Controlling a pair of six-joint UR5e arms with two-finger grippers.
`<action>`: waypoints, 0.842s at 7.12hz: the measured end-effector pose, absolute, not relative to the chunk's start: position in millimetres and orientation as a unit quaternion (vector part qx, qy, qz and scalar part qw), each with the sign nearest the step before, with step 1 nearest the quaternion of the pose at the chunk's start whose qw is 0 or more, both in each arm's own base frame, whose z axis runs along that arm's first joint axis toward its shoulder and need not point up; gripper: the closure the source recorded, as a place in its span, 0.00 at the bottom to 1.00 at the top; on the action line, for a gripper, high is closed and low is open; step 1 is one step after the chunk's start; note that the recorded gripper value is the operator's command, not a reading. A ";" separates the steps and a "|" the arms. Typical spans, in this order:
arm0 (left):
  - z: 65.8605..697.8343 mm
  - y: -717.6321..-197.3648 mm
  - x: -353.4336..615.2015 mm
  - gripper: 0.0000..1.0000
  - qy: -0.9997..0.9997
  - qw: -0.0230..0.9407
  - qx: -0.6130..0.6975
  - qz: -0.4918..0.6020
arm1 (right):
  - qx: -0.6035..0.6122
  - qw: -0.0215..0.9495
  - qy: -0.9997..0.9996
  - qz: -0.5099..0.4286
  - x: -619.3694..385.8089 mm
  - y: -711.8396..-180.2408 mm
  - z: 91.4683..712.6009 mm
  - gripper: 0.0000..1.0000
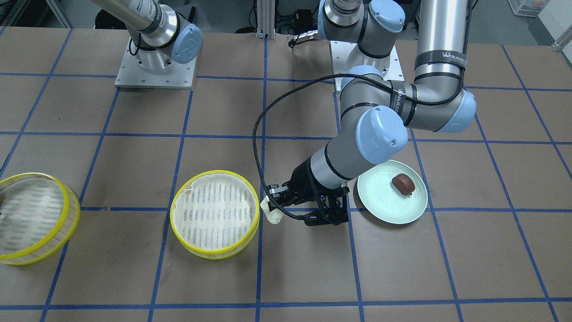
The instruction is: Stack buns with steamer
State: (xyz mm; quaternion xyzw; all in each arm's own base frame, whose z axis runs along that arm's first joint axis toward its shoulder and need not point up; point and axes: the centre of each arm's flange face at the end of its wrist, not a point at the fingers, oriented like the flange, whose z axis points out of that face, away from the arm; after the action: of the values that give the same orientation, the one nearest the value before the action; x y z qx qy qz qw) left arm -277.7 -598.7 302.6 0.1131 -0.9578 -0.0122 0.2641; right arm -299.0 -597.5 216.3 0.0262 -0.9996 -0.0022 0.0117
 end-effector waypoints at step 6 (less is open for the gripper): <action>243.4 -583.9 -326.0 0.01 -0.953 0.276 0.122 -0.038 | 0.024 0.020 -1.000 0.005 -295.2 -592.1 248.6 0.97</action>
State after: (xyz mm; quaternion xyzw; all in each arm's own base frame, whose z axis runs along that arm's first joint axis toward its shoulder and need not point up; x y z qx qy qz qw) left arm -326.0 -583.9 243.4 0.1222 -0.9527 -0.0377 0.2756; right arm -295.2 -592.1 248.6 0.0241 -0.9995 0.0050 0.0197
